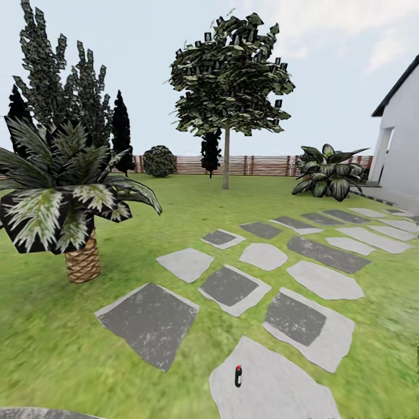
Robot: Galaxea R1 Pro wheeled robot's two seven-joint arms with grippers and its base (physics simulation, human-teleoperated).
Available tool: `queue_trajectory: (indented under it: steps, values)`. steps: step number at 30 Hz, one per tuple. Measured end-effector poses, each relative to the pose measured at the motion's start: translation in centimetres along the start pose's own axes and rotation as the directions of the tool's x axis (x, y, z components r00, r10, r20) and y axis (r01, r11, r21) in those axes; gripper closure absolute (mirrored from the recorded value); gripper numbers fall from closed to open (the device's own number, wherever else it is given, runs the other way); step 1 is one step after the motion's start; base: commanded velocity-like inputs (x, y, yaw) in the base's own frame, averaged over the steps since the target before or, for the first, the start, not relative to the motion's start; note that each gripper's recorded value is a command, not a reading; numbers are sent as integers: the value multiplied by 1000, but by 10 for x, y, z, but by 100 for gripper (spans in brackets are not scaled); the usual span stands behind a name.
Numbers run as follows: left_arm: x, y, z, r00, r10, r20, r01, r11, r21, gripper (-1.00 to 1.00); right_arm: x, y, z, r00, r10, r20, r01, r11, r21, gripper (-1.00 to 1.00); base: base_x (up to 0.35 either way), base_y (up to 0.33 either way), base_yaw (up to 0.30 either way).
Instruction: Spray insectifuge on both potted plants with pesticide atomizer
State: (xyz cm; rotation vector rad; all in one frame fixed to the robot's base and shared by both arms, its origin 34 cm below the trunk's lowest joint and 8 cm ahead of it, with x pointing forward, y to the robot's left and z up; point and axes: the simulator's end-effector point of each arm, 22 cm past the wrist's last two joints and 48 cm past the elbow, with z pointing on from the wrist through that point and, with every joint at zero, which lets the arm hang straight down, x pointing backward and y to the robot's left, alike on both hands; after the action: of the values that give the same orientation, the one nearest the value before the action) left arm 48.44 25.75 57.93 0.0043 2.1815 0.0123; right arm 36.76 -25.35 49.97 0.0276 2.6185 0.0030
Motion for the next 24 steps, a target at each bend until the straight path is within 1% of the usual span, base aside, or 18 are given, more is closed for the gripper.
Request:
queue_trajectory:
  steps: [5, 10, 19, 24]
  values:
    - [0, 0, 0, 1000, 0, 0, 0, 1000, 0, -100, 0, 0, 0, 1000, 0, 0, 0, 1000, 1, -100, 38, 217, -264]
    - [1, 0, 0, 1000, 0, -1, 0, 1000, 0, -100, 0, -1, 0, 1000, 0, -1, 0, 1000, 1, -100, 5, 129, -274]
    - [2, 0, 0, 1000, 0, -5, 0, 1000, 0, -100, 2, -1, 0, 1000, 0, -4, 0, 1000, 1, -100, 0, 21, -263]
    - [2, 0, 0, 1000, 0, -6, 0, 1000, 0, -100, 2, 0, 0, 1000, 0, -5, 0, 1000, 0, -100, 0, 1, -64]
